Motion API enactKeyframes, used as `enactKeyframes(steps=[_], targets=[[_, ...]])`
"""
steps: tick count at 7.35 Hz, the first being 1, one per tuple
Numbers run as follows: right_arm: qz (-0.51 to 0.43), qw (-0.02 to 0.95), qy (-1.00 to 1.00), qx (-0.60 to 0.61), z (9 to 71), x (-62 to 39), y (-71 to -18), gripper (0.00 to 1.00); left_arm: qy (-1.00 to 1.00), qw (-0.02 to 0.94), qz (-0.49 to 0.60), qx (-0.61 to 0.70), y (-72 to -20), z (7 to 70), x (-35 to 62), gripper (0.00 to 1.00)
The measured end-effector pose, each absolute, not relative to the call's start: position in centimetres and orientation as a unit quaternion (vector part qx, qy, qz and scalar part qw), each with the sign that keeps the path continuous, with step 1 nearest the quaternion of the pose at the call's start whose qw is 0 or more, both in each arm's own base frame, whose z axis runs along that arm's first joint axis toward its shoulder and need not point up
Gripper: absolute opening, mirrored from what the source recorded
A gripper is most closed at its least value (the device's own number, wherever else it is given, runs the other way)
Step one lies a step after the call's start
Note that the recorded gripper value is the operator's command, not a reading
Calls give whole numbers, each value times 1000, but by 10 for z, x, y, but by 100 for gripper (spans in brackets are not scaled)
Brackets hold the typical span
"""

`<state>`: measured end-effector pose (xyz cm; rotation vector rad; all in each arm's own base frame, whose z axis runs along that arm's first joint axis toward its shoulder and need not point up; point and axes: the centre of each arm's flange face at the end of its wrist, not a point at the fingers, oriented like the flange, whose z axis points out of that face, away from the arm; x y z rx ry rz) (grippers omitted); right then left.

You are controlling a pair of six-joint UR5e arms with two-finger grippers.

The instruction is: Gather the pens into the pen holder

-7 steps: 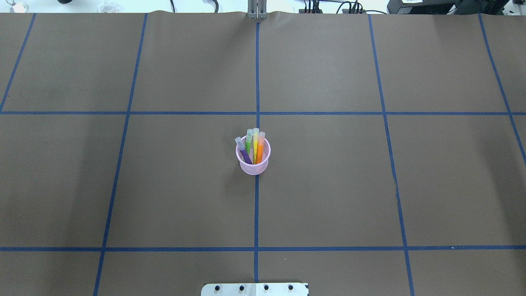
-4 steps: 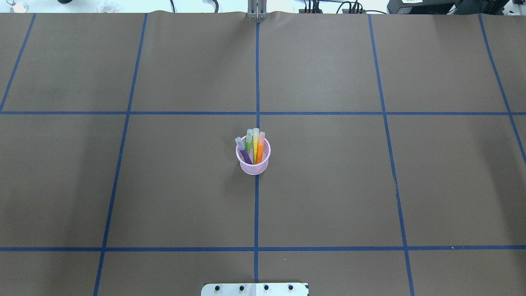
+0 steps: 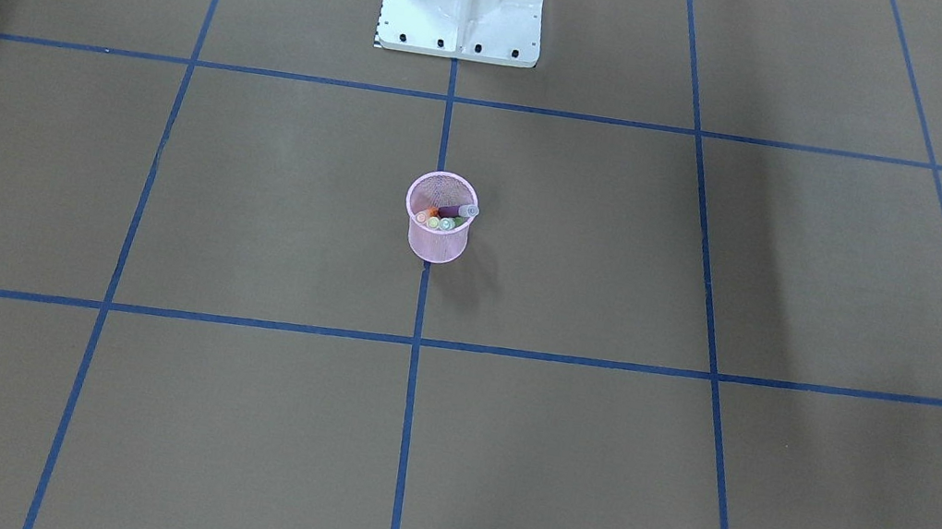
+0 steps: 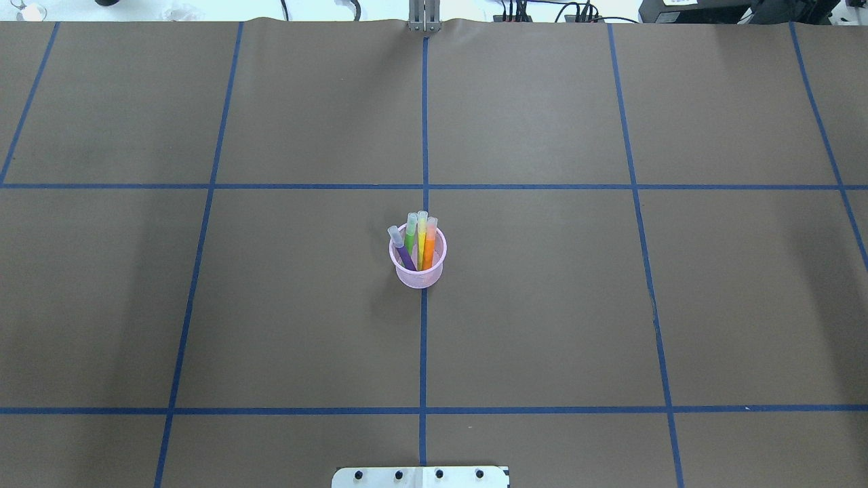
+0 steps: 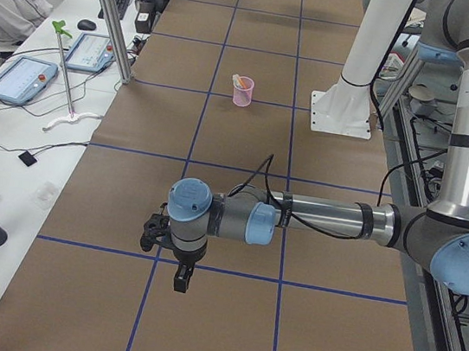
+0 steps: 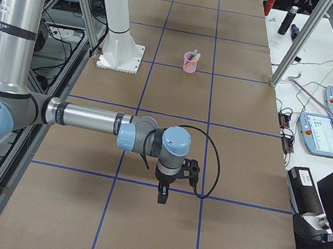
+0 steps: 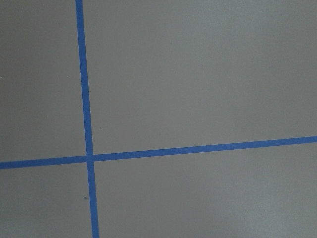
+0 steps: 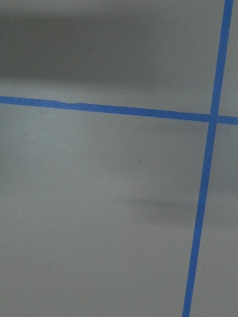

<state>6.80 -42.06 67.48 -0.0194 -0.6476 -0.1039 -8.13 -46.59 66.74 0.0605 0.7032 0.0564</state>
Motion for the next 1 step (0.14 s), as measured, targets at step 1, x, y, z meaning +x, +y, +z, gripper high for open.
enactKeyframes(steps=[1], targets=[[-51,947,-318,-9,674,68,-421,100,344,938,28,30,-466,667,-81,100]])
